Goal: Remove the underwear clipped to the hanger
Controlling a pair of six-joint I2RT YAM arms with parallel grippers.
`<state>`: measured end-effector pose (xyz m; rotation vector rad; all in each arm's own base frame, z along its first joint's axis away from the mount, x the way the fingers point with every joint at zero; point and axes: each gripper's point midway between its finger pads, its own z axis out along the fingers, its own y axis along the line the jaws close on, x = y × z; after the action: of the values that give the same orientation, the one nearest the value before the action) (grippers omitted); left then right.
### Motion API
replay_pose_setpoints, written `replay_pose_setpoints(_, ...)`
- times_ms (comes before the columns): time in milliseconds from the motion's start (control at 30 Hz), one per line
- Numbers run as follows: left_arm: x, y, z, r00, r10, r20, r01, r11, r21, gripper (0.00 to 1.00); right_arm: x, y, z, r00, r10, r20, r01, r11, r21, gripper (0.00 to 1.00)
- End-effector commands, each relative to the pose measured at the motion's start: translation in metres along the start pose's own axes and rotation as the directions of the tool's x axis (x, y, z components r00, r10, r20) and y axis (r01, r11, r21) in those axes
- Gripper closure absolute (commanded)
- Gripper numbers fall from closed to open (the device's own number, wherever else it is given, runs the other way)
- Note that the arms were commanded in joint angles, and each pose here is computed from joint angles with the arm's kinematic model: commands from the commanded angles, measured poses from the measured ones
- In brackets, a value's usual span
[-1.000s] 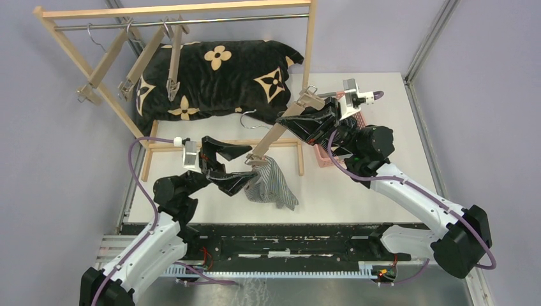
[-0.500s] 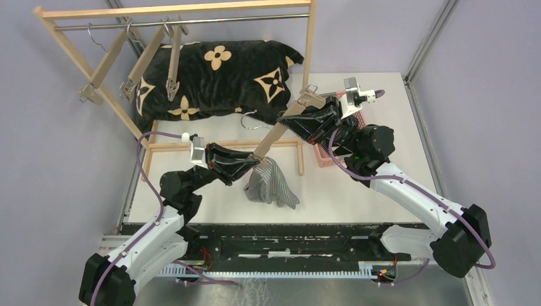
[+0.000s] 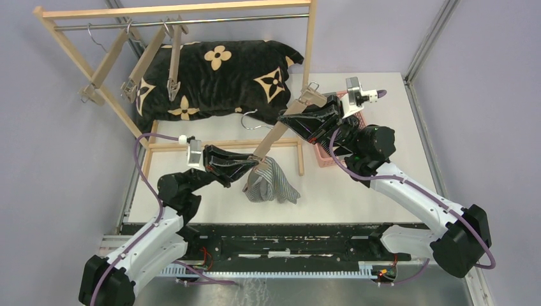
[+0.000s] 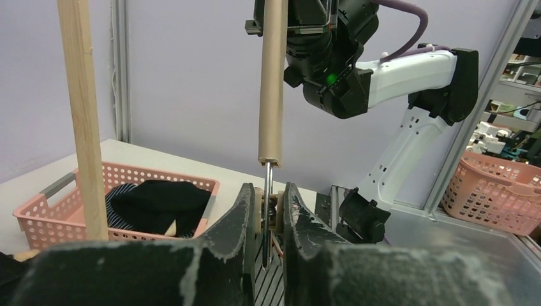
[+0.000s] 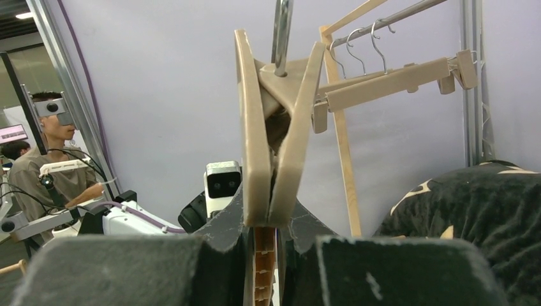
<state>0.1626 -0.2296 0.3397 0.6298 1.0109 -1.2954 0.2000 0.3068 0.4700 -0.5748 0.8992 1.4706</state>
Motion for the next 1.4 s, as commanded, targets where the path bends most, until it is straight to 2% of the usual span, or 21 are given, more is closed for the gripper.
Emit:
replay_pose_setpoints(0, -0.024, -0.007, 0.008, 0.998, 0.001, 0.07, -0.003, 1.0, 0.024, 0.75, -0.015, 0.018, 0.006, 0.999, -0.038, 0.027, 0.04, 0.997, -0.07, 0.99)
replay_pose_setpoints(67, -0.019, -0.002, 0.008, 0.998, -0.014, 0.062, 0.013, 1.0, 0.008, 0.28, -0.017, 0.021, 0.005, 0.999, -0.038, 0.031, 0.04, 0.996, -0.079, 0.99)
replay_pose_setpoints(100, -0.017, 0.001, 0.008, 0.998, -0.015, 0.058, 0.015, 1.0, 0.001, 0.22, -0.017, 0.023, 0.005, 0.999, -0.037, 0.03, 0.04, 0.996, -0.084, 0.99)
replay_pose_setpoints(267, -0.014, 0.007, 0.012, 0.999, -0.013, 0.052, 0.013, 1.0, -0.01, 0.12, -0.019, 0.027, 0.005, 0.999, -0.043, 0.029, 0.045, 0.995, -0.089, 0.99)
replay_pose_setpoints(433, -0.011, 0.009, 0.019, 0.999, -0.019, 0.042, 0.019, 1.0, -0.002, 0.11, -0.021, 0.028, 0.006, 0.998, -0.046, 0.036, 0.049, 0.995, -0.091, 0.99)
replay_pose_setpoints(500, -0.007, 0.005, 0.022, 0.999, -0.027, 0.034, 0.026, 0.999, 0.019, 0.15, -0.022, 0.029, 0.007, 0.998, -0.05, 0.036, 0.053, 0.994, -0.093, 0.99)
replay_pose_setpoints(533, -0.005, 0.002, 0.023, 0.999, -0.027, 0.029, 0.026, 0.999, 0.033, 0.3, -0.022, 0.028, 0.008, 0.998, -0.053, 0.036, 0.056, 0.994, -0.091, 0.99)
replay_pose_setpoints(567, -0.004, -0.001, 0.025, 0.999, -0.029, 0.024, 0.028, 0.998, 0.048, 0.66, -0.022, 0.028, 0.008, 0.998, -0.055, 0.037, 0.058, 0.995, -0.087, 0.99)
replay_pose_setpoints(600, -0.002, -0.005, 0.026, 0.999, -0.029, 0.017, 0.028, 0.998, 0.063, 0.92, -0.022, 0.026, 0.008, 0.998, -0.057, 0.037, 0.06, 0.995, -0.082, 0.99)
replay_pose_setpoints(633, 0.0, -0.007, 0.026, 1.0, -0.028, 0.008, 0.027, 0.997, 0.069, 0.97, -0.022, 0.025, 0.009, 0.998, -0.058, 0.036, 0.061, 0.995, -0.077, 0.99)
replay_pose_setpoints(833, -0.005, -0.007, 0.023, 1.0, 0.013, -0.015, -0.012, 1.0, 0.021, 0.95, -0.021, 0.025, 0.008, 0.998, -0.061, 0.03, 0.063, 0.995, -0.076, 0.99)
replay_pose_setpoints(867, -0.006, -0.006, 0.023, 1.0, 0.017, -0.023, -0.017, 1.0, 0.006, 0.75, -0.021, 0.025, 0.008, 0.998, -0.06, 0.029, 0.062, 0.995, -0.076, 0.99)
replay_pose_setpoints(933, -0.008, -0.005, 0.023, 0.999, 0.031, -0.04, -0.031, 0.999, -0.01, 0.07, -0.02, 0.025, 0.008, 0.998, -0.058, 0.027, 0.06, 0.995, -0.078, 0.99)
replay_pose_setpoints(967, -0.009, -0.005, 0.023, 0.998, 0.04, -0.045, -0.041, 0.999, -0.014, 0.0, -0.019, 0.025, 0.008, 0.998, -0.056, 0.024, 0.058, 0.995, -0.079, 0.99)
replay_pose_setpoints(1200, -0.026, 0.001, 0.032, 0.994, 0.092, -0.051, -0.094, 0.995, -0.044, 0.0, -0.016, 0.027, 0.007, 0.999, -0.052, 0.004, 0.052, 0.995, -0.085, 0.99)
replay_pose_setpoints(1300, -0.023, 0.006, 0.035, 0.992, 0.094, -0.087, -0.099, 0.993, -0.059, 0.29, -0.016, 0.028, 0.006, 0.998, -0.057, 0.0, 0.057, 0.995, -0.082, 0.99)
replay_pose_setpoints(1367, -0.02, 0.01, 0.036, 0.99, 0.094, -0.11, -0.102, 0.993, -0.067, 0.32, -0.017, 0.03, 0.006, 0.998, -0.058, 0.0, 0.057, 0.995, -0.085, 0.99)
